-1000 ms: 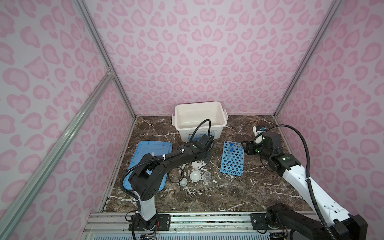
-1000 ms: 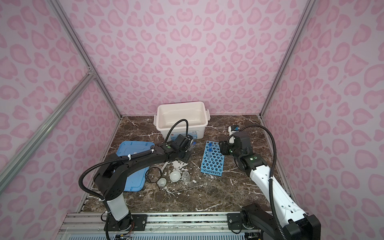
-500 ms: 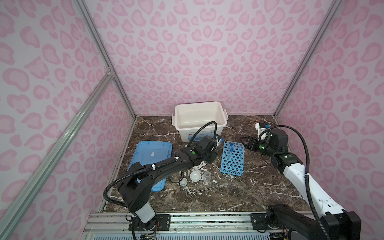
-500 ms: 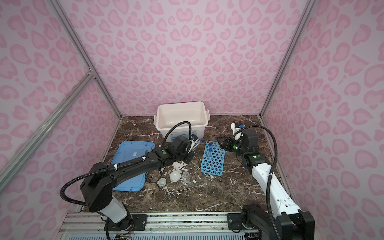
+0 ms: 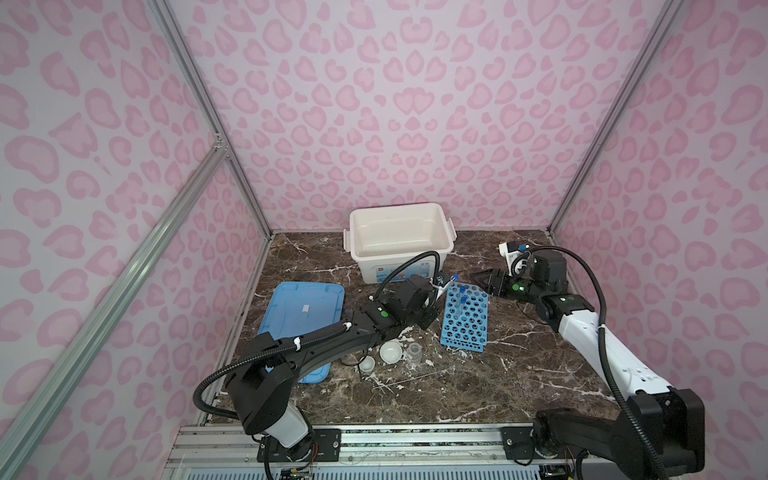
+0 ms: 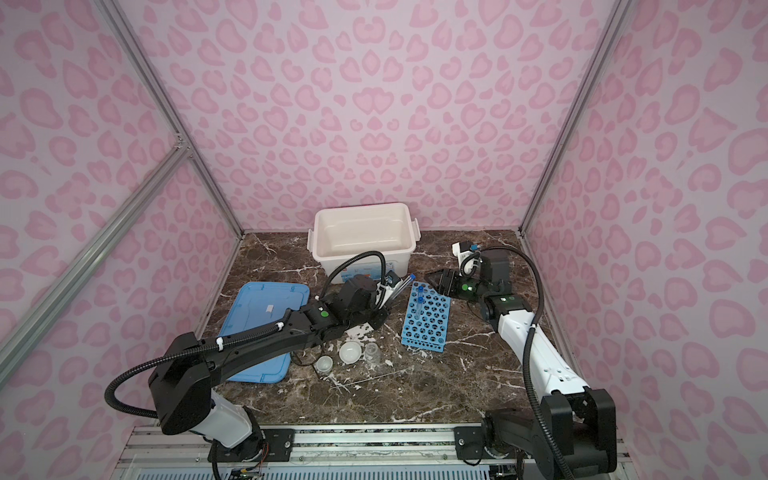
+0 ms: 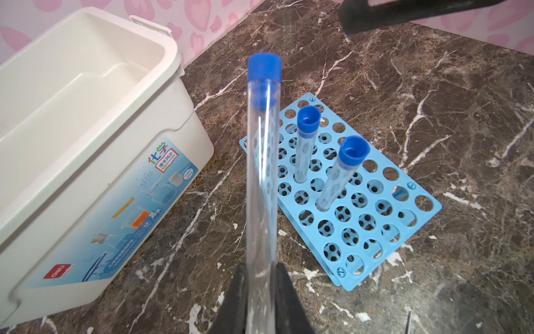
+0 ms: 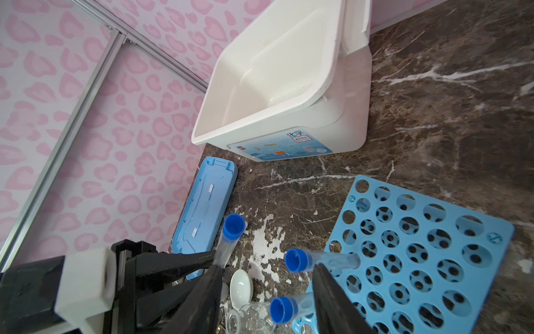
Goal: Organize the chemistry lab equipment
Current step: 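Lift the tube upright with the left gripper while the right gripper moves toward it, then grasp the tube's blue-capped end with the right gripper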
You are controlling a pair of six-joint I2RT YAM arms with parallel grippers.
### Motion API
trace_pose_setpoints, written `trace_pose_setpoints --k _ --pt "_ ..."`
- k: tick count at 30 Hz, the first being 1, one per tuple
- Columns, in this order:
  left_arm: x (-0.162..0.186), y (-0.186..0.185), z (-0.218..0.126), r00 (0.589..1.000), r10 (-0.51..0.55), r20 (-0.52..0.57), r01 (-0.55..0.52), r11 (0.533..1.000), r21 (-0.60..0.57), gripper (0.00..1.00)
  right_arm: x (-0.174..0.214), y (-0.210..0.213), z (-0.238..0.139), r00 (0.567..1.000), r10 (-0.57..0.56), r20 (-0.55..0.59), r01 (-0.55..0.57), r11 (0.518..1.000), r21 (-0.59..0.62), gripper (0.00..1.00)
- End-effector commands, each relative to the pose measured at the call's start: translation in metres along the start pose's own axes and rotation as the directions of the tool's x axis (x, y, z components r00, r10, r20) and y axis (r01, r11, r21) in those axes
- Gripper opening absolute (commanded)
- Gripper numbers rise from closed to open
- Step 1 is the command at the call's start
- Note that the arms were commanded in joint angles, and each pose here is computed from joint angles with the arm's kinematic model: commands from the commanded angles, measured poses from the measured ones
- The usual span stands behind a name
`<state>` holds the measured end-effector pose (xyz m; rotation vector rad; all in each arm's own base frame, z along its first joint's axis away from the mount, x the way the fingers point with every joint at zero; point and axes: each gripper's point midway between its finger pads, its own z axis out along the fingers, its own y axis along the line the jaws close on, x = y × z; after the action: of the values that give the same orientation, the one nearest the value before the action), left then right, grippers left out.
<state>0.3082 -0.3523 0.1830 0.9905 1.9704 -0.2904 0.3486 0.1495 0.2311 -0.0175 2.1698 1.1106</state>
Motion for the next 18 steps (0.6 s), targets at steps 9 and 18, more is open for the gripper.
trace_pose_setpoints --k 9,18 --pt "-0.028 -0.013 -0.005 0.994 0.059 0.094 -0.063 0.997 0.045 0.12 0.001 0.02 0.003 0.999 0.013 -0.036 -0.017 0.992 -0.129 0.48" --pt "-0.03 -0.018 -0.005 0.993 0.07 0.099 -0.076 0.996 0.054 0.12 0.006 0.027 0.004 0.998 0.017 -0.062 -0.027 0.986 -0.162 0.45"
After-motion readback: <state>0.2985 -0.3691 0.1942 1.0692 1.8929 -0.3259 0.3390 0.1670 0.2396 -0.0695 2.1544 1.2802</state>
